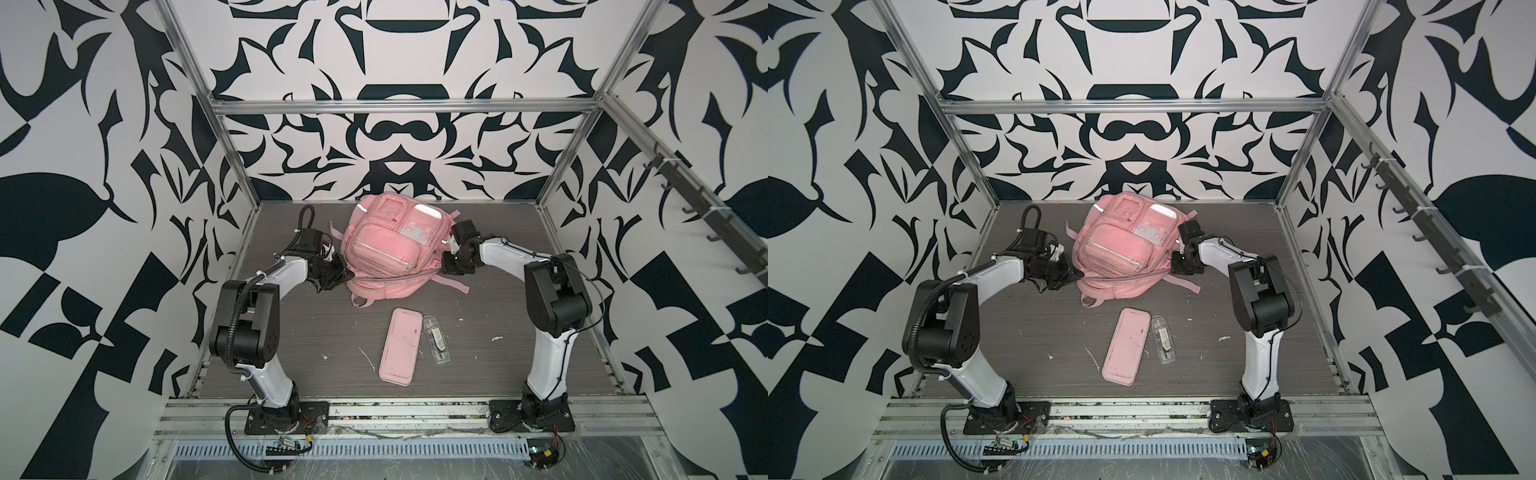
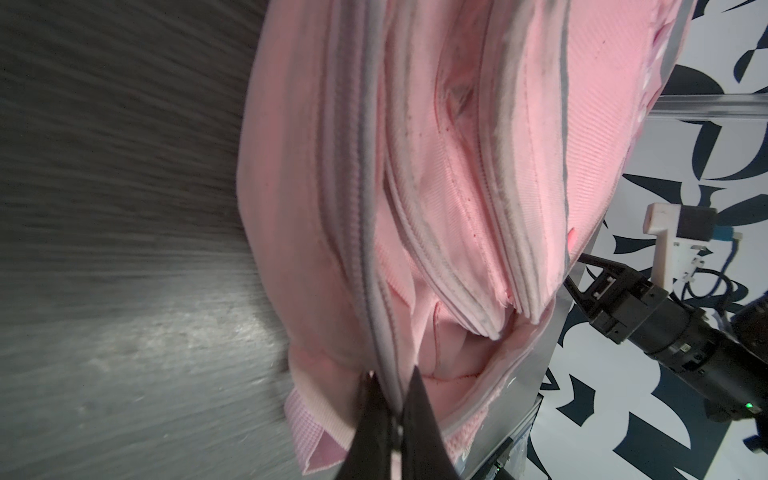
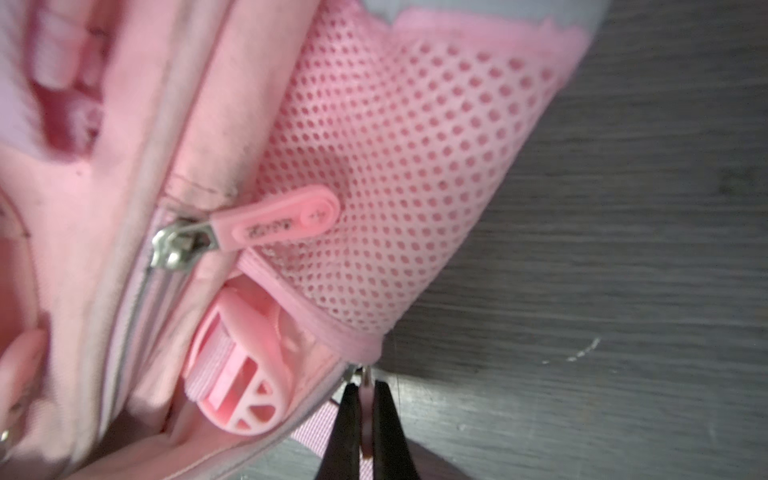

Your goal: Pack the student bag

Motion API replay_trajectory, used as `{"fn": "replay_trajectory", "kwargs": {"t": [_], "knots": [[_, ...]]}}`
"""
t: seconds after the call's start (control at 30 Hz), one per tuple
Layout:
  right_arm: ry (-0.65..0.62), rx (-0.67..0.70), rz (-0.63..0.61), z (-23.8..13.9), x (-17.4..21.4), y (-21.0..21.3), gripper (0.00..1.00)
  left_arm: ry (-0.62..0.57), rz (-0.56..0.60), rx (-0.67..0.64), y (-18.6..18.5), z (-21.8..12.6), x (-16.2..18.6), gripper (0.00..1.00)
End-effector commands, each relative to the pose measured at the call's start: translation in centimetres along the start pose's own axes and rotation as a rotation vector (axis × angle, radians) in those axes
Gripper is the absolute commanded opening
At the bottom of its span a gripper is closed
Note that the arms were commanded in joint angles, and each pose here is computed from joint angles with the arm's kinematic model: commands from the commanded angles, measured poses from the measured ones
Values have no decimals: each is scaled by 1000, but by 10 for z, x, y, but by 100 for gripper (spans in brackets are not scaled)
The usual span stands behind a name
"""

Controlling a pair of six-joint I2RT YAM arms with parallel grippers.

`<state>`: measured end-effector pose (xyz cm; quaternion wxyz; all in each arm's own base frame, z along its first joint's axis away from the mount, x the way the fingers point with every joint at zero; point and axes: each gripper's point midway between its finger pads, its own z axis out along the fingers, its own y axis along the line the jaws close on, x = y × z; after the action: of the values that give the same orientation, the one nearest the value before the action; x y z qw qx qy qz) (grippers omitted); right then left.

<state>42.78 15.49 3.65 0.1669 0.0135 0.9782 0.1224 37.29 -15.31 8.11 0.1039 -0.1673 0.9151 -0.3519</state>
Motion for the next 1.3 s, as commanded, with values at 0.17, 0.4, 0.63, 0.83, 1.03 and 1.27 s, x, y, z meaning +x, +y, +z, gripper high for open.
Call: {"fn": "replay_trajectory", "kwargs": {"t": [0.17, 0.4, 0.63, 0.83, 1.03, 1.27], "knots": [[-69, -3, 75, -29, -7, -13, 19, -40, -18, -36, 12, -8, -6, 0], [-105, -17, 52, -56, -1, -7, 36, -39, -17, -38, 13, -6, -7, 0], [-140, -51, 41, -67, -10, 3, 36, -48, -12, -47, 14, -7, -8, 0], [-166, -107, 20, -67, -23, 23, 37, -72, 7, -69, 11, -15, -13, 2], [-192, -164, 13, -67, -45, 43, 44, -97, 26, -108, 13, -20, -21, 3], [-164, -216, -11, -48, -54, 66, 45, -123, 21, -143, 18, -23, -31, 7]]}}
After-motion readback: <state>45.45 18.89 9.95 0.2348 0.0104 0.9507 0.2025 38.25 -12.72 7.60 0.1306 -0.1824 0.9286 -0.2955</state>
